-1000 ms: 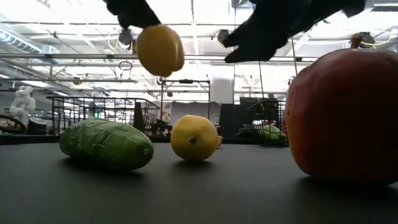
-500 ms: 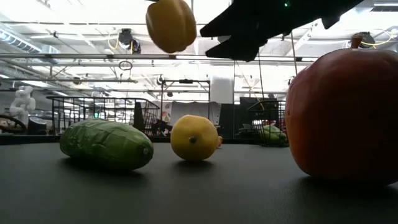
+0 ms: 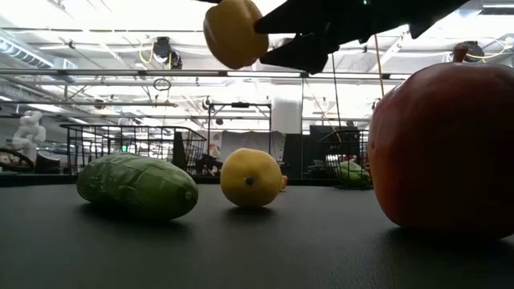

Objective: Sort produce into baskets
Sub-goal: Put the yellow bell pepper into the right black wire basket

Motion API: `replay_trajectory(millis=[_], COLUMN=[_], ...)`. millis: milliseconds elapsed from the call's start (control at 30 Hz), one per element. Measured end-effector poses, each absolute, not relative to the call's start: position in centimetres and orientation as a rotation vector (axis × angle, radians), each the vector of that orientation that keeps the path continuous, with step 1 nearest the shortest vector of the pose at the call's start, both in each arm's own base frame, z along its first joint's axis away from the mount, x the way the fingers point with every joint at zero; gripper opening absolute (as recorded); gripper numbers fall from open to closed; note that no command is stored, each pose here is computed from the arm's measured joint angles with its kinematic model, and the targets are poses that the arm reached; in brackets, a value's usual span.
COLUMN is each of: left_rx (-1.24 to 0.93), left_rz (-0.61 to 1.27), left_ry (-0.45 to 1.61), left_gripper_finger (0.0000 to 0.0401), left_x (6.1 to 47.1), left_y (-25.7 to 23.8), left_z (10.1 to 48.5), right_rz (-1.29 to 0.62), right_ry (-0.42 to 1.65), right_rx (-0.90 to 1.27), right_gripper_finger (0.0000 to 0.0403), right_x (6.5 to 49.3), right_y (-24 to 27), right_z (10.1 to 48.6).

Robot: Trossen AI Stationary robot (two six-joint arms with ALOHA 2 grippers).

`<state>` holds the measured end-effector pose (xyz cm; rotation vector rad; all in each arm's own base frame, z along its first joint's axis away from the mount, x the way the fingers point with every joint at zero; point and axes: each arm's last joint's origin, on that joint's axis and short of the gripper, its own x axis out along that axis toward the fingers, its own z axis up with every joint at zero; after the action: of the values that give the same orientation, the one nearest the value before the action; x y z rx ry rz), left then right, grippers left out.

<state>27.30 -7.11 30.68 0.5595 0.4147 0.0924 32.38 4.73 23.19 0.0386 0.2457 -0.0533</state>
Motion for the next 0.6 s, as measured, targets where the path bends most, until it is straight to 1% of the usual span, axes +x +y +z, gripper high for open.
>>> replay_trajectory(millis=[233, 400, 600], left_rx=[0.517, 0.503, 0.499], left_rz=[0.121, 0.149, 0.126], left_ry=[0.389, 0.394, 0.393], left_gripper_finger=[0.0018, 0.0018, 0.0019], left_x=[27.75, 27.75, 27.76], left_y=[-7.14, -6.98, -7.04], left_z=[30.67, 30.65, 30.62], right_rz=[-0.097, -0.098, -0.089], right_ry=[0.19, 0.187, 0.187], right_rx=[0.001, -0.035, -0.043], right_gripper_finger=[0.04, 0.0394, 0.0391], right_x=[32.49, 32.5, 32.5], right_y=[4.61, 4.59, 4.61], right_z=[23.72, 23.77, 23.77])
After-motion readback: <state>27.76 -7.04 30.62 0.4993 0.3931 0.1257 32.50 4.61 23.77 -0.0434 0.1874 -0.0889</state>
